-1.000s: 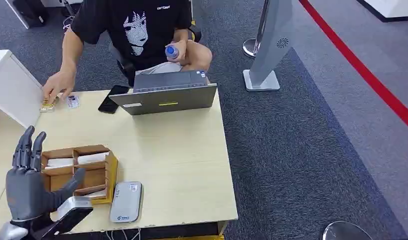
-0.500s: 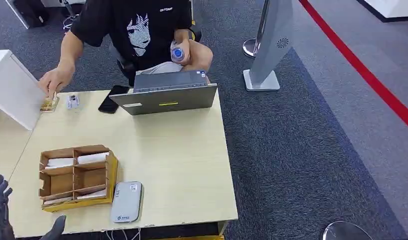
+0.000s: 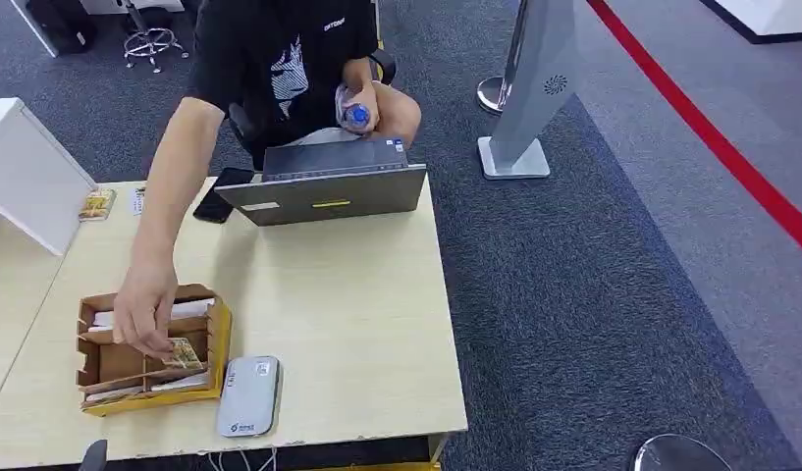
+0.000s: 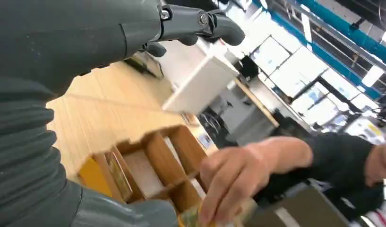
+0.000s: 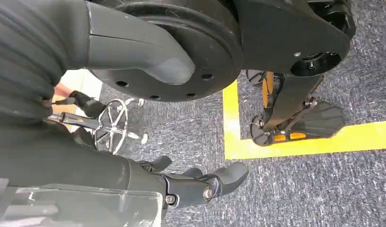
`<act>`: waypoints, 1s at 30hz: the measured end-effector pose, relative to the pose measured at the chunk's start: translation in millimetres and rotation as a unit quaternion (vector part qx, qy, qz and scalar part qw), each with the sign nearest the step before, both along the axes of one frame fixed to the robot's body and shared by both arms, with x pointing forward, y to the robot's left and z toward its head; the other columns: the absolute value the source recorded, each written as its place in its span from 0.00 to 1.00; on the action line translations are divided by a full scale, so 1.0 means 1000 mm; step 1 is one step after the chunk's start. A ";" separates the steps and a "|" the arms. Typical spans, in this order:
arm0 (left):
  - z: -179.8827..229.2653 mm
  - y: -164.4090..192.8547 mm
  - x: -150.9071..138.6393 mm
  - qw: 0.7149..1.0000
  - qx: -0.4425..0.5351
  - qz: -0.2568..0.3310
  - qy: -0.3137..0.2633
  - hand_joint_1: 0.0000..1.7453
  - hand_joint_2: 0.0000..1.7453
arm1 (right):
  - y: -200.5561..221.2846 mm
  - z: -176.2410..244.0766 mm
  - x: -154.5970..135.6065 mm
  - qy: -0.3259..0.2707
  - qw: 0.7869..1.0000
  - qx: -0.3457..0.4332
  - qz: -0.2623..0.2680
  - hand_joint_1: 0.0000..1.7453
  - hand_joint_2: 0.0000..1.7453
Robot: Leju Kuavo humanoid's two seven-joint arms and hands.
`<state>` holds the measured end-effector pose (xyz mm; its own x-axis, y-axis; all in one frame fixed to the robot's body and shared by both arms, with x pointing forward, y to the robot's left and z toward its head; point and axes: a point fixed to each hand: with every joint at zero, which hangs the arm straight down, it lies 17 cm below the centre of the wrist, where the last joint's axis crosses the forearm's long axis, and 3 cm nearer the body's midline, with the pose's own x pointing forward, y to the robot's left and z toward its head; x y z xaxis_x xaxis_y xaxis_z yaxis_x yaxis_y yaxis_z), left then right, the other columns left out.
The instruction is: Pass the card to the sensor for recognition and then transmit it.
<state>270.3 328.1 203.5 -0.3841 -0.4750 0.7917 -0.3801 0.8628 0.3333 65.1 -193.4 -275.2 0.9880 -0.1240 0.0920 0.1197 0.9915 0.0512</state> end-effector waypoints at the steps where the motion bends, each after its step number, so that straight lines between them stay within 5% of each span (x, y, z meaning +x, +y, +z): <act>1: -0.001 0.002 0.000 1.000 0.023 0.017 0.003 0.00 1.00 | 0.000 0.000 0.000 0.000 1.000 0.000 0.002 0.00 1.00; 15: -0.002 0.005 0.000 0.994 0.093 0.059 0.015 0.00 1.00 | 0.000 0.000 0.000 -0.001 1.000 -0.001 0.006 0.00 1.00; 19: 0.000 -0.007 0.004 0.959 0.258 0.116 0.022 0.00 1.00 | 0.001 0.000 0.001 -0.003 1.000 -0.001 0.016 0.00 1.00; 23: 0.011 -0.018 0.008 0.937 0.319 0.143 0.003 0.00 1.00 | 0.001 0.000 0.001 -0.005 1.000 0.000 0.023 0.00 1.00; 30: -0.001 -0.043 0.019 0.900 0.417 0.128 0.010 0.00 1.00 | 0.001 0.000 0.002 -0.004 1.000 0.001 0.024 0.00 1.00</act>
<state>289.1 284.8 202.8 -0.1672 -0.9781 0.1240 -0.5168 0.1940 0.8338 66.7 -192.3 -274.7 0.9921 -0.0759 0.1002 0.0707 0.9960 0.0546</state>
